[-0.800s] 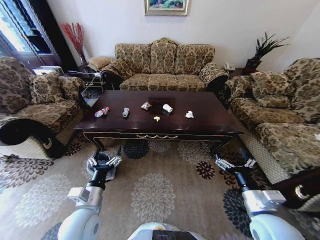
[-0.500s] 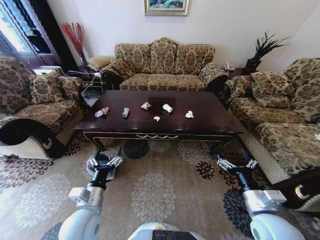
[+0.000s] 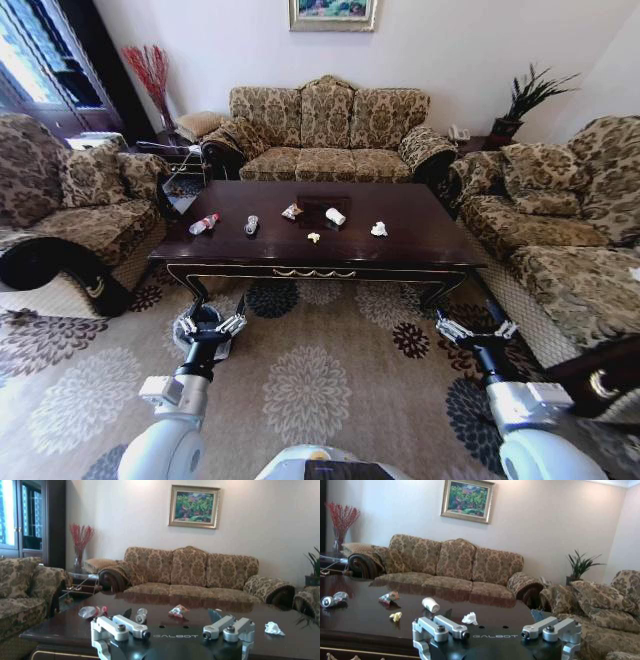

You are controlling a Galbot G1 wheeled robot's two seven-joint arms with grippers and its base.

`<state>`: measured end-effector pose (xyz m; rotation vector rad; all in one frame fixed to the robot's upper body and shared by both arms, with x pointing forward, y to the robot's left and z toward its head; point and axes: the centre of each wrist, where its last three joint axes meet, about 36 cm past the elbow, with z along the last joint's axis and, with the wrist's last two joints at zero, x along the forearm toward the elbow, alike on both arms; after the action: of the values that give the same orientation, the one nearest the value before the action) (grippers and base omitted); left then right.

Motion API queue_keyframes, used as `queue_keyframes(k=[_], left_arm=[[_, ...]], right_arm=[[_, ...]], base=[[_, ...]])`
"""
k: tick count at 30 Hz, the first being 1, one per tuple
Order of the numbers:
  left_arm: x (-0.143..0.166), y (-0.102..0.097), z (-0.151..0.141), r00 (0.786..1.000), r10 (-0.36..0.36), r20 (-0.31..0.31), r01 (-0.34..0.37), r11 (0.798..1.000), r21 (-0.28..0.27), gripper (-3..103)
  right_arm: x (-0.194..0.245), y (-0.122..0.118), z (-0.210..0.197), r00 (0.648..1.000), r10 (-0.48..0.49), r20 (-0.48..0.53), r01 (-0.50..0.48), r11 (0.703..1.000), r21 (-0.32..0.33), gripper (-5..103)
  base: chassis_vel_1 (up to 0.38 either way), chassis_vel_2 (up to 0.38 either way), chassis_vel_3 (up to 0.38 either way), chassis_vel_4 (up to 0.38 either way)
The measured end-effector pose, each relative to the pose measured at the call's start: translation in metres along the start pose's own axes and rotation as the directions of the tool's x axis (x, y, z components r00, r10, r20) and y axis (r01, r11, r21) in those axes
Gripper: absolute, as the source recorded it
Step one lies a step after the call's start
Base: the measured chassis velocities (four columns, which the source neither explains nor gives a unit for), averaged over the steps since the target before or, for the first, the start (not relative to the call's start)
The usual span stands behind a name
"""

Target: Move to the front of the table and place the trash on the table into the trash bin.

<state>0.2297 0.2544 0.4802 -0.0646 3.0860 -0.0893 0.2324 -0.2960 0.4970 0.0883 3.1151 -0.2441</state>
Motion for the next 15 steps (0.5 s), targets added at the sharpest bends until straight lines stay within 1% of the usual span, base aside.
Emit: queue_keyframes(k=[3, 7, 10, 15], left_arm=[[0.000, 0.000, 0.000, 1.000, 0.000, 0.002, 0.000, 1.000, -0.003, 100], [0.001, -0.001, 0.001, 1.000, 0.001, 0.002, -0.001, 1.000, -0.007, 100], [0.003, -0.002, 0.001, 1.000, 0.001, 0.005, -0.001, 1.000, -0.010, 100], [0.004, -0.002, 0.000, 1.000, -0.003, 0.013, 0.003, 1.000, -0.011, 100]], right_arm=[[0.000, 0.002, 0.001, 1.000, -0.002, 0.005, 0.002, 1.000, 0.021, 100], [0.001, 0.007, 0.002, 1.000, -0.009, 0.006, 0.008, 1.000, 0.029, 100], [0.001, 0.009, 0.002, 1.000, -0.012, 0.008, 0.012, 0.999, 0.030, 100], [0.002, 0.012, 0.002, 1.000, -0.019, 0.009, 0.019, 1.000, 0.025, 100]], base=[[0.000, 0.000, 0.000, 0.000], [0.000, 0.000, 0.000, 0.000], [0.056, 0.061, -0.062, -0.092], [0.160, 0.144, -0.148, -0.141]])
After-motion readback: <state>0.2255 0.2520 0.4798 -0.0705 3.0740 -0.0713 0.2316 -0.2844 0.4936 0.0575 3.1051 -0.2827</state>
